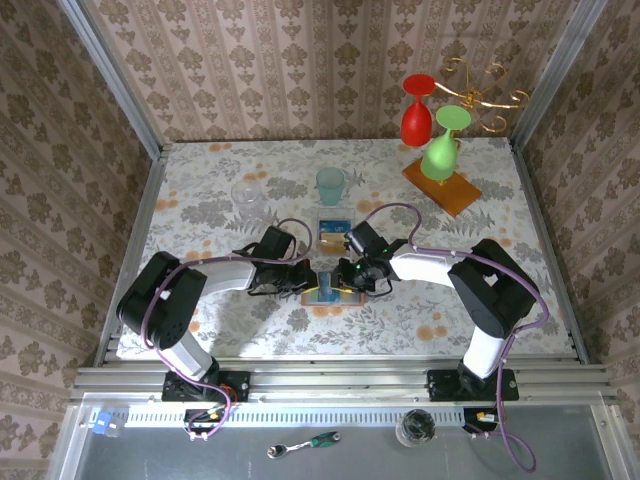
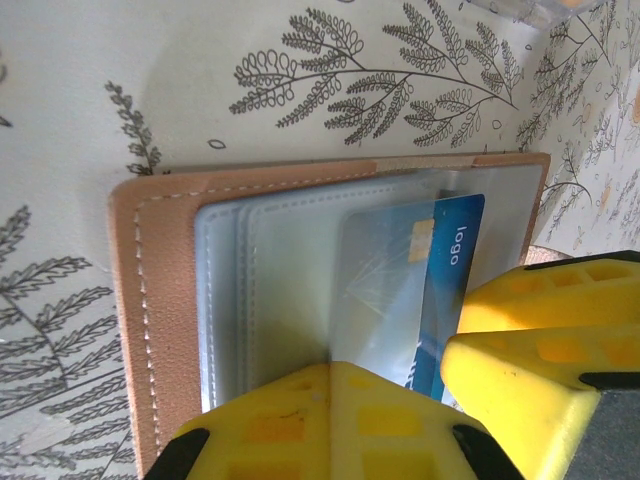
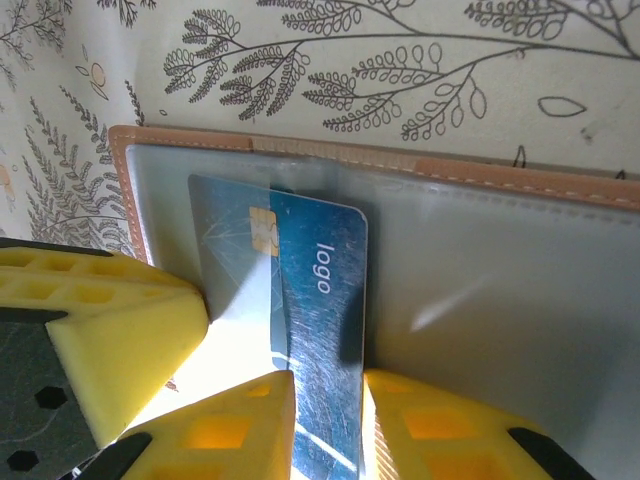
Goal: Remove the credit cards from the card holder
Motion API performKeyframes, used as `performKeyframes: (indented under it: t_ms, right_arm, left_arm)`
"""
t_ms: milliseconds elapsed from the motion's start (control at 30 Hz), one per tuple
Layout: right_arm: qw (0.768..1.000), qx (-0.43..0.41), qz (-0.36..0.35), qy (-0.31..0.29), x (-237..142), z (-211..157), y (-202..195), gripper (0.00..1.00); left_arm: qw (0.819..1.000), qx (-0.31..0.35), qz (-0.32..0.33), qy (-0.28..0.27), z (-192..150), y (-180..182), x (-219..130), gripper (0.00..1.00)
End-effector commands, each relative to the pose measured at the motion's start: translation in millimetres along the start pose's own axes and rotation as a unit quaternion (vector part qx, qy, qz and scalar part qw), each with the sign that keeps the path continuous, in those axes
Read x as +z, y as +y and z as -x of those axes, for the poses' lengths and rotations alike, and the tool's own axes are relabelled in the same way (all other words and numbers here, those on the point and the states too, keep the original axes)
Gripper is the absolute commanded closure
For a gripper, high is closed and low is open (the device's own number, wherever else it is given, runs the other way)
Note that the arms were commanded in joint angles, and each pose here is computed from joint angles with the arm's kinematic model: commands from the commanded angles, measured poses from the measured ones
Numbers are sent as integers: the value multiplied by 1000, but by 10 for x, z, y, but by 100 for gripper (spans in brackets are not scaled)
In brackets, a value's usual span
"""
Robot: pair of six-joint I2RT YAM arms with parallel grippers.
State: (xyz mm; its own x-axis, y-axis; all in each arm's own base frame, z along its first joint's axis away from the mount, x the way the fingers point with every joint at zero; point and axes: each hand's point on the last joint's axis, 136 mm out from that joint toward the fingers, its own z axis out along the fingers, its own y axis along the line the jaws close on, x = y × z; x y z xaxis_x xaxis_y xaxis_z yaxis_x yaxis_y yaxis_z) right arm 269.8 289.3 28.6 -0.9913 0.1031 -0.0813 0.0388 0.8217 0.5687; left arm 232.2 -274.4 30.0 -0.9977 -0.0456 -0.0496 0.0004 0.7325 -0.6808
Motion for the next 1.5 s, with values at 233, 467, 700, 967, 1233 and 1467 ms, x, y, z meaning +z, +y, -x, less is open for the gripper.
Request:
performKeyframes:
  t_ms: [233, 467, 700, 967, 1233, 1467]
  right_arm:
    - [1000, 18, 11, 3, 29, -8, -42, 82]
    - [1000, 22, 4, -2, -5, -19, -119, 87]
    - [1000, 23, -4, -11, -117, -27, -200, 89]
    - [1000, 23, -5, -19, -237, -38, -244, 90]
    - [1000, 14, 3, -25, -346, -21, -162, 91]
    - [999, 3, 7, -33, -470, 26, -62, 92]
  left_arm:
    - [999, -20, 25, 15, -98, 179, 16, 100]
    - [999, -20, 26, 15, -99, 180, 14, 100]
    - [999, -19, 26, 14, -91, 171, 11, 100]
    - [999, -19, 26, 14, -92, 169, 7, 100]
    - [1000, -16, 21, 12, -78, 121, -23, 100]
    - [1000, -10, 14, 8, -35, 43, -51, 100]
